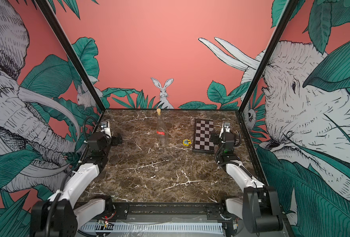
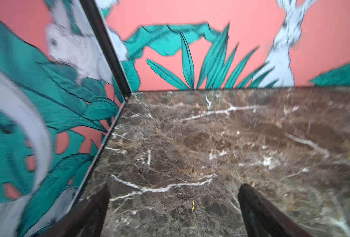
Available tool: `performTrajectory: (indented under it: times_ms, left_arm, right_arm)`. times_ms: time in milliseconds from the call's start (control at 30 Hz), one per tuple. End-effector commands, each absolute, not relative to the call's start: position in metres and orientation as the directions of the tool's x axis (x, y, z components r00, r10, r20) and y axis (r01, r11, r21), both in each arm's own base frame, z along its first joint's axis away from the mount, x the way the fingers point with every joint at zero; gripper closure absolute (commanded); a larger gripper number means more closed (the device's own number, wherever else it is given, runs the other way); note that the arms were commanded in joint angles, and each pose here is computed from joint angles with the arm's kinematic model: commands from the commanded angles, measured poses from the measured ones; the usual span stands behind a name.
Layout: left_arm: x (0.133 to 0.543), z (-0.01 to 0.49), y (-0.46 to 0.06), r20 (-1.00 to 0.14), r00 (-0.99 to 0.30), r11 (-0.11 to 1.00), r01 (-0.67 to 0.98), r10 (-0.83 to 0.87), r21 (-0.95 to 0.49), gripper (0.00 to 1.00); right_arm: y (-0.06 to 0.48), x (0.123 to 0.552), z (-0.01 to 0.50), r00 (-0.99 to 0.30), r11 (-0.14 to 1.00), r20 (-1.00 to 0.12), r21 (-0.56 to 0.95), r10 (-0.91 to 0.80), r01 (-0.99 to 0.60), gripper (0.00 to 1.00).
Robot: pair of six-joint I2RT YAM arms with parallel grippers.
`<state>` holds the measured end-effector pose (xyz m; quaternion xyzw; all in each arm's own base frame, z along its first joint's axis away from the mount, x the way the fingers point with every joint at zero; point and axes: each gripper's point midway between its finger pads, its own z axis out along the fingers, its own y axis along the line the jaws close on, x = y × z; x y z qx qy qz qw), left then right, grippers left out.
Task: Remove the label from the bottle
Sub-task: Pick up the bottle from the center of the board.
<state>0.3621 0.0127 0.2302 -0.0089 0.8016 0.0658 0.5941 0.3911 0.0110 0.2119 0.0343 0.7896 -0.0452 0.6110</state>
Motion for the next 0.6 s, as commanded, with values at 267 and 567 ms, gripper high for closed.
performTrajectory:
  times_ms: [267,567]
  left_arm:
    - [0.275,0.219,-0.065,-0.883,-0.467,0.964,0.246,0.031,-0.097,0.01]
    - [0.293,0.273,-0.150,-0.957,-0.227,0.801,0.598,0.180,0.009,0.01]
  right_arm:
    - [0.130,0.378,0.226,-0.248,0.911,-0.961,-0.008,-0.121,-0.412,0.01]
    - [0.202,0.362,0.247,-0.009,0.750,-0.981,-0.141,-0.193,-0.647,0.01]
